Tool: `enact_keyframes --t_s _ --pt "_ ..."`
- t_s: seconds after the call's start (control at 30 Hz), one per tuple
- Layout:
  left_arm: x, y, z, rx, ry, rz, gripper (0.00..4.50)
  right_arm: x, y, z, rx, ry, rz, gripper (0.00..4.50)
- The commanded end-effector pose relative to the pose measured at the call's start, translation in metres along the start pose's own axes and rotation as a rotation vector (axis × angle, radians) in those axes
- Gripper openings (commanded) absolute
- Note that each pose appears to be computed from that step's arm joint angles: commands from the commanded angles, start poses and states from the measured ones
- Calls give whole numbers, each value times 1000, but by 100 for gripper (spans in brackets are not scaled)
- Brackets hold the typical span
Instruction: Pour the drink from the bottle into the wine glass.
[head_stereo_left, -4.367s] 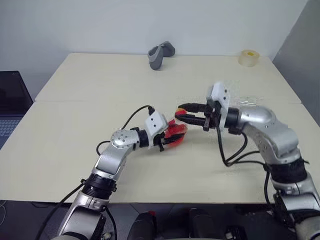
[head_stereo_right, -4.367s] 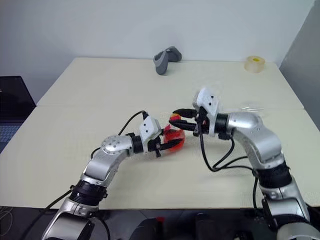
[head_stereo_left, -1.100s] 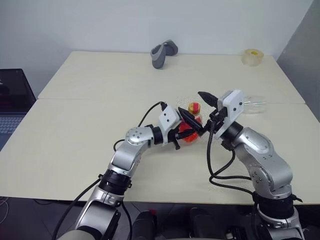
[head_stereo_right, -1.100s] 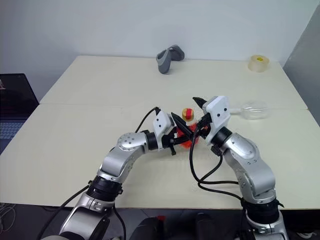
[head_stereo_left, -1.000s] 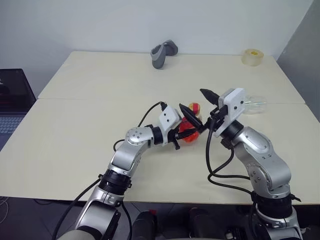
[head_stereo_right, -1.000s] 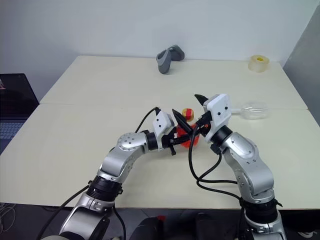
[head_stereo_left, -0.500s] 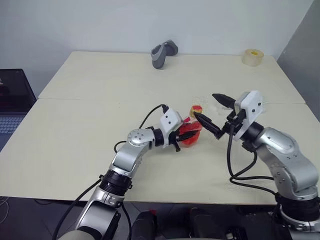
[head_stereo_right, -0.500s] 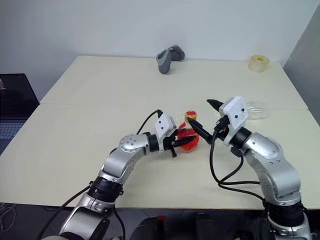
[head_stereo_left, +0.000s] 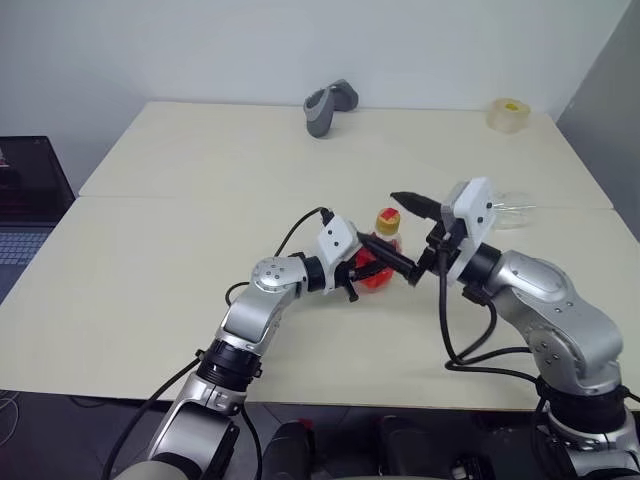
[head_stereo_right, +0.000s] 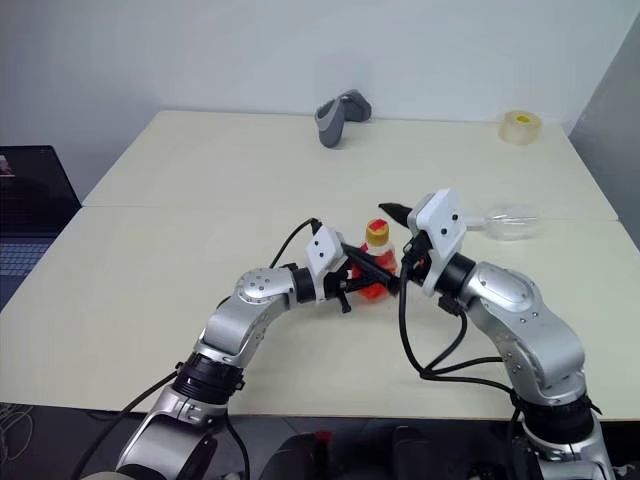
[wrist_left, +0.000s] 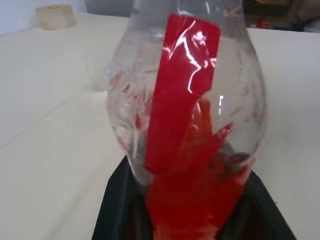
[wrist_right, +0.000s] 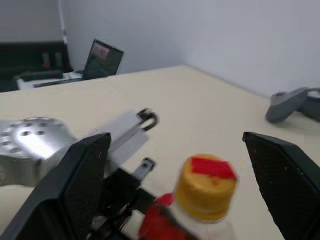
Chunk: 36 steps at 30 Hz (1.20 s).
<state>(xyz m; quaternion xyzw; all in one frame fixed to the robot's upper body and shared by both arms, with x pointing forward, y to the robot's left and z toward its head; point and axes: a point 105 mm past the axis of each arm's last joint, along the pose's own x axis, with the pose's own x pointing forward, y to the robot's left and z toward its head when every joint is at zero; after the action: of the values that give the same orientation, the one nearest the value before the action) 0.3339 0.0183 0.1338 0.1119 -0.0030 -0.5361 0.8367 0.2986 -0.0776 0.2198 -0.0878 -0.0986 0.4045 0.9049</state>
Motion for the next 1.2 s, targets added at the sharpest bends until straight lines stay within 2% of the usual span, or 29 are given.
enact_keyframes --t_s 0.03,0.33,0.53,0.63,0.73,0.97,1.2 --pt "-1 -1 21 57 -72 -5 98 0 -11 9 -50 -49 -59 450" --pt "-3 0 20 55 -69 3 98 -31 -36 -2 -4 31 -104 450" --pt "-3 0 19 54 -66 1 98 -48 -18 -7 57 103 26 450" --pt "-3 0 19 54 -65 -3 98 -42 -1 -6 32 111 96 450" --pt "-2 0 19 55 -66 -3 97 -28 5 2 -4 70 93 450" --pt "-2 -2 18 56 -64 -5 97 -5 -12 6 -89 34 -21 450" --pt "-2 -3 18 56 -63 -6 95 -10 -27 4 -67 37 -83 450"
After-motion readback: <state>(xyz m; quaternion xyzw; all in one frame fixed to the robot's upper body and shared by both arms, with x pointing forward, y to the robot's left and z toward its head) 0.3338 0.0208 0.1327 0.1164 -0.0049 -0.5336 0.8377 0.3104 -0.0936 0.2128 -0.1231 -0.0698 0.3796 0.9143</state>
